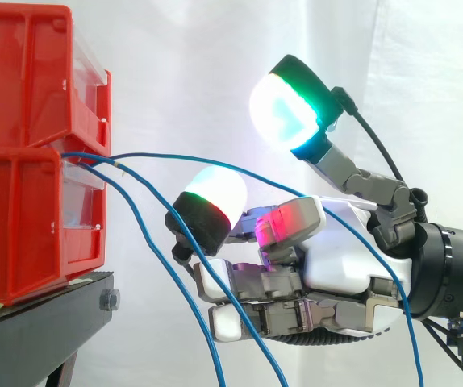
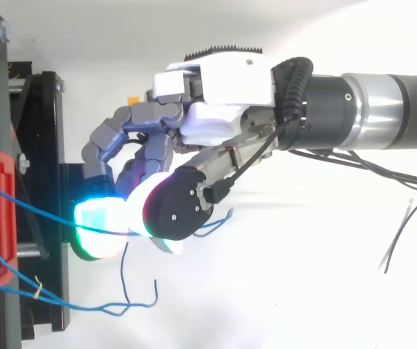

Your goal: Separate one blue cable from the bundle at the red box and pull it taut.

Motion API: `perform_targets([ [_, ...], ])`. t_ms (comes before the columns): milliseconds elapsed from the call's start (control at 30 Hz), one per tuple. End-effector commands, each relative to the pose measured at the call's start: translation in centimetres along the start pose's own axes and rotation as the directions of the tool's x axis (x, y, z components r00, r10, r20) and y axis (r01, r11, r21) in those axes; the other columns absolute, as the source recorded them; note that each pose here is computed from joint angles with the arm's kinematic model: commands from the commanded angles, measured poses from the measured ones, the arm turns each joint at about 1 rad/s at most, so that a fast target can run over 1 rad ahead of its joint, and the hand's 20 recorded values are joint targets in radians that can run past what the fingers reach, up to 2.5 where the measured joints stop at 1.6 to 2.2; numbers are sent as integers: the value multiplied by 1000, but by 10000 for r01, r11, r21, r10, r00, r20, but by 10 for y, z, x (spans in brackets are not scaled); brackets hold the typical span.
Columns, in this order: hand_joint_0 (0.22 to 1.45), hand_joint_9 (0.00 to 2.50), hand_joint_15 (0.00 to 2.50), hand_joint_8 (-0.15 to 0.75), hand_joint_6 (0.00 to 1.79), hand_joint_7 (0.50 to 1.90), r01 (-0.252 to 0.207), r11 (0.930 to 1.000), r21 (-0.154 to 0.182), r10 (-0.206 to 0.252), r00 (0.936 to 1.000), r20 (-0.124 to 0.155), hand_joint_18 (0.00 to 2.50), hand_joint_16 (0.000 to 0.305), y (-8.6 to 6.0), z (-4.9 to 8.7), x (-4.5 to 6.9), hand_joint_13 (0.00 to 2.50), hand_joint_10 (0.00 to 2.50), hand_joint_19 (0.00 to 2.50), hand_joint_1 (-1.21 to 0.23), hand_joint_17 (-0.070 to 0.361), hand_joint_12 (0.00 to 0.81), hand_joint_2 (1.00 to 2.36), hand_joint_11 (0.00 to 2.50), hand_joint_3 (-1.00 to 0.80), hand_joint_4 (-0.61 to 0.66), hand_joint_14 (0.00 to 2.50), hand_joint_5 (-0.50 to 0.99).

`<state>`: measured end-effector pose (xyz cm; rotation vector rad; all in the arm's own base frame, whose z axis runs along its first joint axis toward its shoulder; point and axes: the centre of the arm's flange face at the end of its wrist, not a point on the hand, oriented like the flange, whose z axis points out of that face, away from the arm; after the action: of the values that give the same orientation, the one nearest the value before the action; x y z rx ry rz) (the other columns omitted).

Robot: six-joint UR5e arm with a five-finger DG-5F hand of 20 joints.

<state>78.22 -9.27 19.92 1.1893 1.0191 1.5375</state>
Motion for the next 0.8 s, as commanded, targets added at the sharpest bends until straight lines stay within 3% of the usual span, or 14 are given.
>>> perform_targets([
  [0,551,1293,389,413,839,864,35,10000,19,-35,10000,-92,619,67,0,0,0,771,26,562,-609,150,424,1001,917,-492,268,16,-248],
  [200,590,1269,395,400,846,853,454,9990,37,-454,9990,-42,613,65,0,-1,-2,768,26,560,-658,147,417,1008,920,-398,252,17,-248],
  [400,625,1270,411,385,859,854,499,9987,127,-499,9988,-25,616,65,0,-2,-3,789,26,571,-704,145,413,1017,944,-250,237,19,-247],
  [767,635,1276,423,384,863,846,500,9986,170,-500,9987,-2,627,64,-1,-3,-5,801,25,586,-716,145,409,1017,975,-256,232,20,-246],
])
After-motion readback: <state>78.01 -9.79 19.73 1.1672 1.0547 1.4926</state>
